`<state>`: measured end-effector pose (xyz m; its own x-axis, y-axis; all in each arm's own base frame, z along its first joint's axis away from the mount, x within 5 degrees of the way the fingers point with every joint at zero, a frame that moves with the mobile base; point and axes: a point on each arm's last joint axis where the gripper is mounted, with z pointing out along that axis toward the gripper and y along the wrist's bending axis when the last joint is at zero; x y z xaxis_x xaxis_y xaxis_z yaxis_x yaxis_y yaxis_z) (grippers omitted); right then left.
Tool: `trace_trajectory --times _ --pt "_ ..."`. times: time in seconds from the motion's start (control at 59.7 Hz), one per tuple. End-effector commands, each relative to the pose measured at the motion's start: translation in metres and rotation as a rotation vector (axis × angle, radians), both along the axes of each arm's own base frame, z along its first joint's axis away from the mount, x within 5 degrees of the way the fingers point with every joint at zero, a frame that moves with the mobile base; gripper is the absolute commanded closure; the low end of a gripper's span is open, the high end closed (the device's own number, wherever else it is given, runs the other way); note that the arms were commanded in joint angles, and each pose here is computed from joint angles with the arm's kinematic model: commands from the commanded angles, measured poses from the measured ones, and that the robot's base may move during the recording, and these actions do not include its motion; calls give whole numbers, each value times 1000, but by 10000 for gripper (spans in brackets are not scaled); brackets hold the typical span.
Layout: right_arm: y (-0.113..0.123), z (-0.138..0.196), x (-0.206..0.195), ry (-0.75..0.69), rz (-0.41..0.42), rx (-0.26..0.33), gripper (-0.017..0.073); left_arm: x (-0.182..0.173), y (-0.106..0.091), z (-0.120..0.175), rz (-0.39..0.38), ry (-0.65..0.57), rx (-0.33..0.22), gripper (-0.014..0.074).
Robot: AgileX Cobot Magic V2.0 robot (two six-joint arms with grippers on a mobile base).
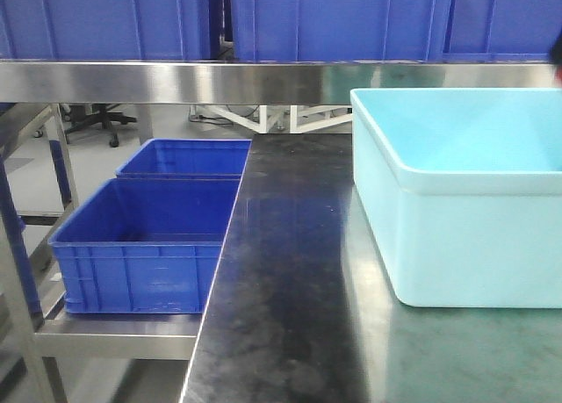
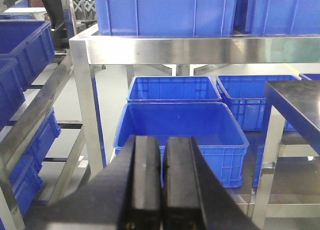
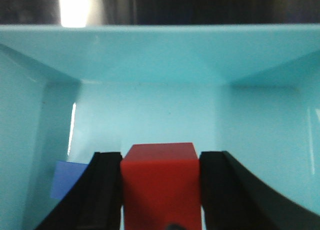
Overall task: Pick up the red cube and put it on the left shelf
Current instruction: 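Close the right gripper on the red cube and lift it, then raise the red cube out of the tub with the right gripper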
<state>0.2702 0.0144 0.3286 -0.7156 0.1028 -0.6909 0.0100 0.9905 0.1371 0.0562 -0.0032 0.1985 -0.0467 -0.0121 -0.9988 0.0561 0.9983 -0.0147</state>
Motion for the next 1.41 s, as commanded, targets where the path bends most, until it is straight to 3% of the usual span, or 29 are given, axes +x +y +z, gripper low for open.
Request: trace_trajectory --times 0.0,0.134,0.268,0.486,0.671,1.391 --pt "4 48 -25 -210 15 17 505 0 0 1 -7 -80 -9 492" --pt "17 74 -56 -330 97 10 505 0 0 1 -7 -80 -9 492" --pt "39 91 -85 -412 227 42 505 0 0 1 -7 -80 -9 492" --pt "75 92 -109 -392 449 85 505 0 0 1 -7 -80 -9 492" --pt "94 87 -122 -364 577 103 505 0 0 1 -7 -80 -9 492" --pt "98 84 -124 -352 601 103 505 0 0 1 -7 -80 -9 492"
